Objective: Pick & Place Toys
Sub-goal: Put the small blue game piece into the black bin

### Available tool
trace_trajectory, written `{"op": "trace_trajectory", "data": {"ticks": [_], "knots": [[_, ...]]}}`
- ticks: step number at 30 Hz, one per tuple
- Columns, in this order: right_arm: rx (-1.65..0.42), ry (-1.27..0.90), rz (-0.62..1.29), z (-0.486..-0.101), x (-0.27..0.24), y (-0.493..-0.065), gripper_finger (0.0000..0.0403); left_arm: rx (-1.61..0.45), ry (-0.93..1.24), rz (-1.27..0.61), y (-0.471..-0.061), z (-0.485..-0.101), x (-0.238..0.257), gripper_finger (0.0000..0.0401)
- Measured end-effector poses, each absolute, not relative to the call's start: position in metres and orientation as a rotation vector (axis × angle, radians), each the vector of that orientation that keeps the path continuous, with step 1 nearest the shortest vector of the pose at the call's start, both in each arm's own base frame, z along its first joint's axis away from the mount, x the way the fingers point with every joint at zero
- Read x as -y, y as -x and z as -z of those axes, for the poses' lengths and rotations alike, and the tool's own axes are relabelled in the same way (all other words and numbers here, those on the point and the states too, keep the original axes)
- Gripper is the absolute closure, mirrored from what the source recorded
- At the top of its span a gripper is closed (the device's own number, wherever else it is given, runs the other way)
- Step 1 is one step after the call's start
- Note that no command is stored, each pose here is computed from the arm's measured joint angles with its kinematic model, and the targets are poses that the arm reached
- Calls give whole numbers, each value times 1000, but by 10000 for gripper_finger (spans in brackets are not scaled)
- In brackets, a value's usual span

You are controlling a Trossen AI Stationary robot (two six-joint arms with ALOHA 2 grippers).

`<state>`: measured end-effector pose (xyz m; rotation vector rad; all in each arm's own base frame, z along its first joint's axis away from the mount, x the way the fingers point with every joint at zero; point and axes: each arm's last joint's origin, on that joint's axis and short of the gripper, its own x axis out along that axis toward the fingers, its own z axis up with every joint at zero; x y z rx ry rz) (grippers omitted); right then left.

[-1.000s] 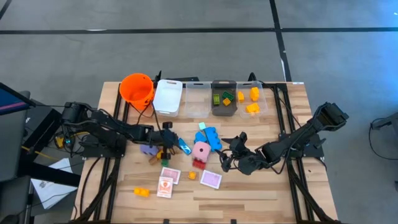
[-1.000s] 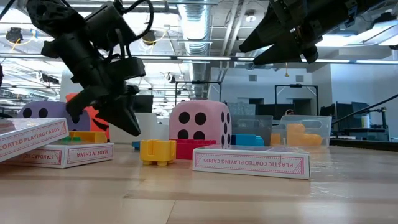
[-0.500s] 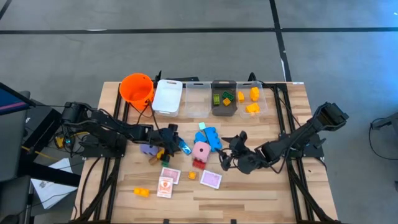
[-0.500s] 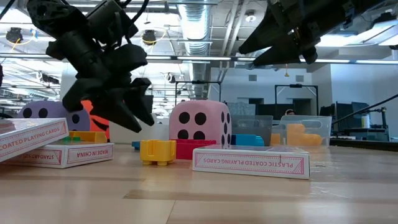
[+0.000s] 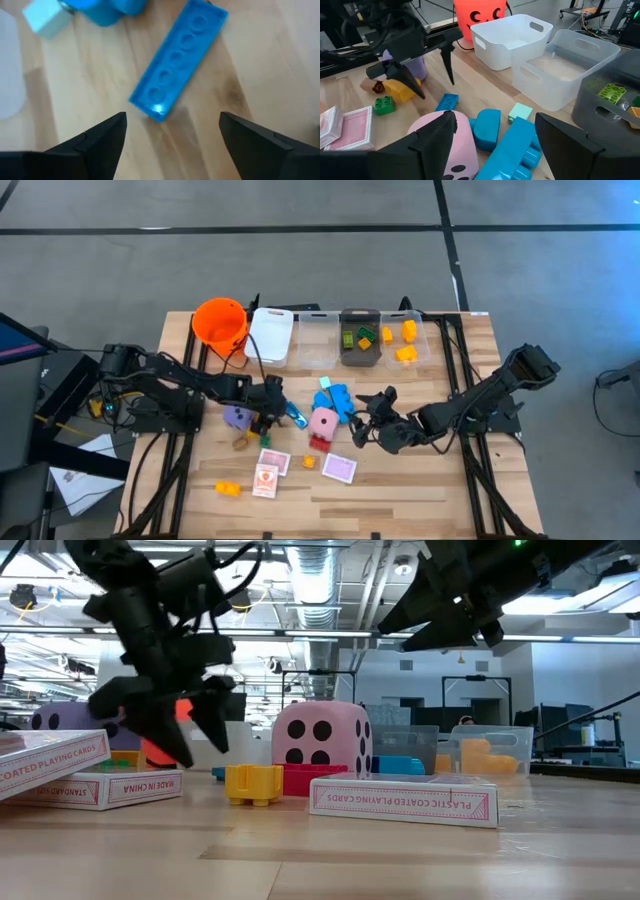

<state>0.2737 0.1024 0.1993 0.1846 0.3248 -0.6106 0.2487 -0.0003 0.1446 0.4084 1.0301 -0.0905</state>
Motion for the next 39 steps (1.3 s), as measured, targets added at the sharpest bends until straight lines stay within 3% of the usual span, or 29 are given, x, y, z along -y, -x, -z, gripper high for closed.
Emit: {"op": "trace_trajectory", "data": {"ticks": [20, 30, 39], "knots": [[-357, -176, 594, -197, -102, -273, 132, -1003, -528, 228, -265, -159, -1, 95], [-356, -177, 594, -197, -102, -273, 132, -1207, -513, 284, -299, -140, -1, 95], [-373, -188, 563, -196, -105, -272, 132, -1241, -468, 333, -303, -136, -3, 106]]}}
